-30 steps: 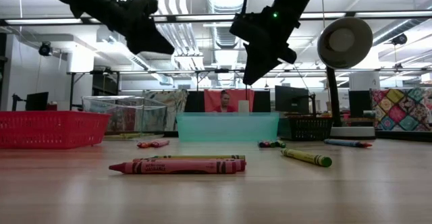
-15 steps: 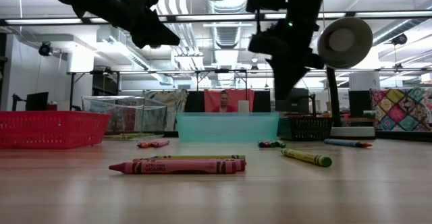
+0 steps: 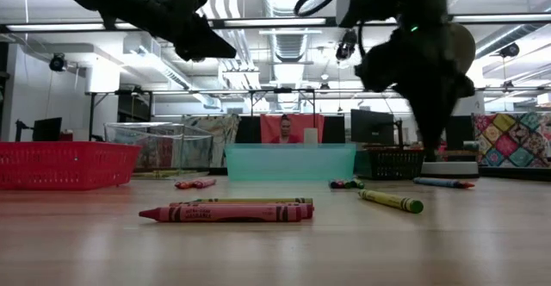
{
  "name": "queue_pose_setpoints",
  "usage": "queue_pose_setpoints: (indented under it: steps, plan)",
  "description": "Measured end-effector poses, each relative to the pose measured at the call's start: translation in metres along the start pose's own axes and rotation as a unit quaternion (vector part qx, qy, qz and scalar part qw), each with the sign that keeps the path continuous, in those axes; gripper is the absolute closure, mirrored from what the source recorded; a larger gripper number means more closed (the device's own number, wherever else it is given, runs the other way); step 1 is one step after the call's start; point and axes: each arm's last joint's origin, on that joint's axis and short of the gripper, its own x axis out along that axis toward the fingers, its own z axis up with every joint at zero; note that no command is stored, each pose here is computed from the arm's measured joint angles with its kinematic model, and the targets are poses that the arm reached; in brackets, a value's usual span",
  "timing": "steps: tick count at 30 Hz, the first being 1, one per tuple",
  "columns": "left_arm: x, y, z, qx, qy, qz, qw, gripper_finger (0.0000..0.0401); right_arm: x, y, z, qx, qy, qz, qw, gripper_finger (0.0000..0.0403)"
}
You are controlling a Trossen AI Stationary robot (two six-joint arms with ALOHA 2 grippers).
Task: Sort crayons
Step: Put the blue crayon into the black bin
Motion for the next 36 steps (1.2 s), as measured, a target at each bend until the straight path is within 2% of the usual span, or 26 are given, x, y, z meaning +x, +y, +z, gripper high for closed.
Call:
queue_pose_setpoints:
  steps: [4,8,15,20,24,29,36]
  plan:
    - [0.004,0.0,0.0,0.001,-0.009,0.001,1.0,0.0346,0.003,0.015,-0.024,0.0,0.076,0.042,0.996,0.0353]
    - [0.009,0.0,-0.001,0.005,-0.009,0.001,1.0,0.0346,0.005,0.029,-0.05,0.025,0.113,0.044,0.992,0.0353]
    - [0.017,0.001,-0.002,0.01,-0.022,0.003,1.0,0.0346,0.008,0.047,-0.095,0.057,0.134,0.025,0.989,0.0353]
    - [0.02,0.001,-0.003,0.01,-0.02,0.003,1.0,0.0346,0.013,0.05,-0.119,0.092,0.131,0.0,0.987,0.0353]
    - [0.02,0.001,-0.002,0.009,-0.025,0.004,1.0,0.0346,0.014,0.052,-0.129,0.098,0.127,-0.004,0.987,0.0353]
    - [0.019,0.001,0.0,0.01,-0.034,0.005,0.999,0.0346,0.016,0.053,-0.13,0.102,0.089,-0.003,0.991,0.0353]
    - [0.019,0.001,0.0,0.005,-0.034,0.005,0.999,0.0346,0.016,0.058,-0.129,0.064,0.091,0.027,0.993,0.0357]
